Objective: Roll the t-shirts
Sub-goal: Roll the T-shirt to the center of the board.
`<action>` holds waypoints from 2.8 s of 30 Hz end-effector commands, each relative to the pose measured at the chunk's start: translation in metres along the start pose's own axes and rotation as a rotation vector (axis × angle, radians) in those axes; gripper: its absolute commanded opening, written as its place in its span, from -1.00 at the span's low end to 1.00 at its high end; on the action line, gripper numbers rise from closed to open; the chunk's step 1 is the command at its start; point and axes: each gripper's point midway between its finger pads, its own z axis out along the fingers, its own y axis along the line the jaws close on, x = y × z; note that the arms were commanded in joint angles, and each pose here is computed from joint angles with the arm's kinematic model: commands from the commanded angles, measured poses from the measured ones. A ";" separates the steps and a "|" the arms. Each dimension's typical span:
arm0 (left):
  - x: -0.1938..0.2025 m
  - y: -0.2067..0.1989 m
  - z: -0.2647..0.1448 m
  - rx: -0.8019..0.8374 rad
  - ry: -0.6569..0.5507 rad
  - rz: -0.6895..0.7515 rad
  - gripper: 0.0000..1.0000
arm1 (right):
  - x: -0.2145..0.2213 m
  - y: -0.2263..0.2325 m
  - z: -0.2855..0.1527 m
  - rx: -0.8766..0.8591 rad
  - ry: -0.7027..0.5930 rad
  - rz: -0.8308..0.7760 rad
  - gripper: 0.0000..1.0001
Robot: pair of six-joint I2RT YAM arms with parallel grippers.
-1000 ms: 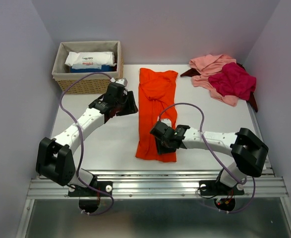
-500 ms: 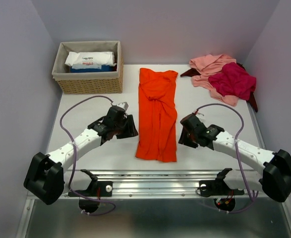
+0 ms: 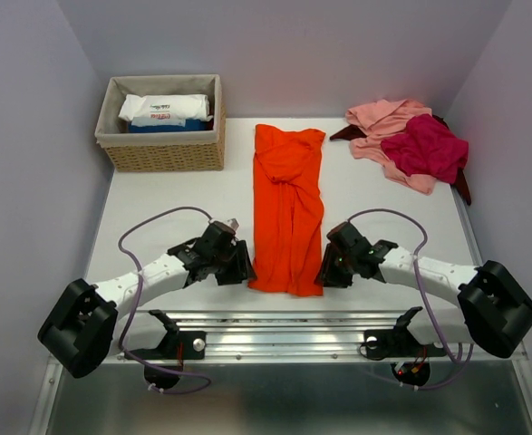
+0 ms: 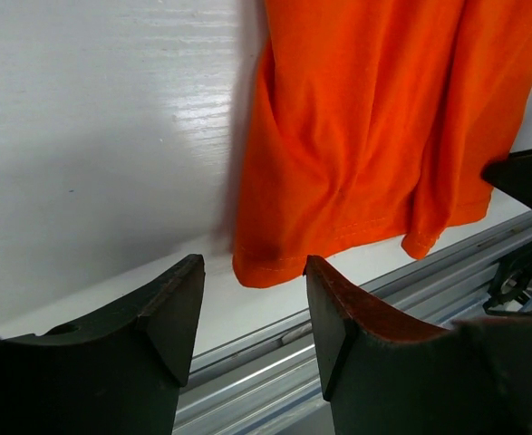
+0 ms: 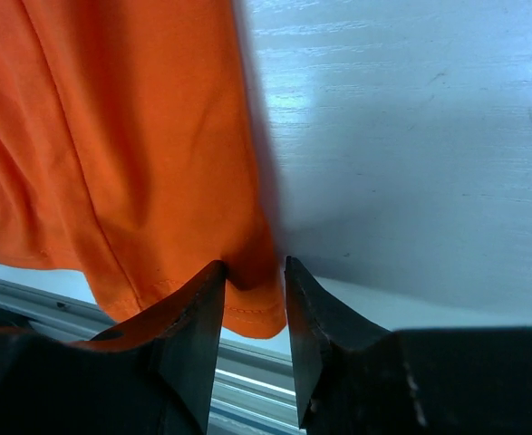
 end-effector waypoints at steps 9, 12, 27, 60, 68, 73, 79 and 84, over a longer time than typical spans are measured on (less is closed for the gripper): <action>0.016 -0.014 0.010 0.080 0.033 -0.027 -0.33 | 0.013 0.003 0.002 -0.067 0.037 0.030 -0.44; 0.019 -0.020 0.008 0.106 0.045 -0.038 -0.89 | 0.013 0.000 -0.001 -0.059 0.027 0.044 -0.73; 0.042 -0.015 -0.003 0.125 0.101 -0.121 -1.00 | 0.004 -0.014 -0.010 0.009 -0.055 0.104 -0.30; 0.043 -0.010 -0.001 0.107 0.093 -0.148 -1.00 | 0.031 -0.020 -0.013 0.040 -0.005 0.081 -0.98; 0.019 -0.025 -0.011 0.102 0.021 -0.124 -1.00 | 0.007 -0.009 -0.027 0.054 -0.096 0.063 -0.99; 0.007 -0.032 -0.012 0.102 0.002 -0.111 -1.00 | -0.004 -0.003 -0.030 0.069 -0.131 0.052 -0.99; -0.005 -0.041 -0.013 0.111 -0.013 -0.106 -1.00 | -0.015 0.009 -0.032 0.068 -0.161 0.045 -0.99; -0.019 -0.043 -0.014 0.110 -0.053 -0.122 -1.00 | -0.028 0.015 -0.035 0.069 -0.208 0.035 -0.99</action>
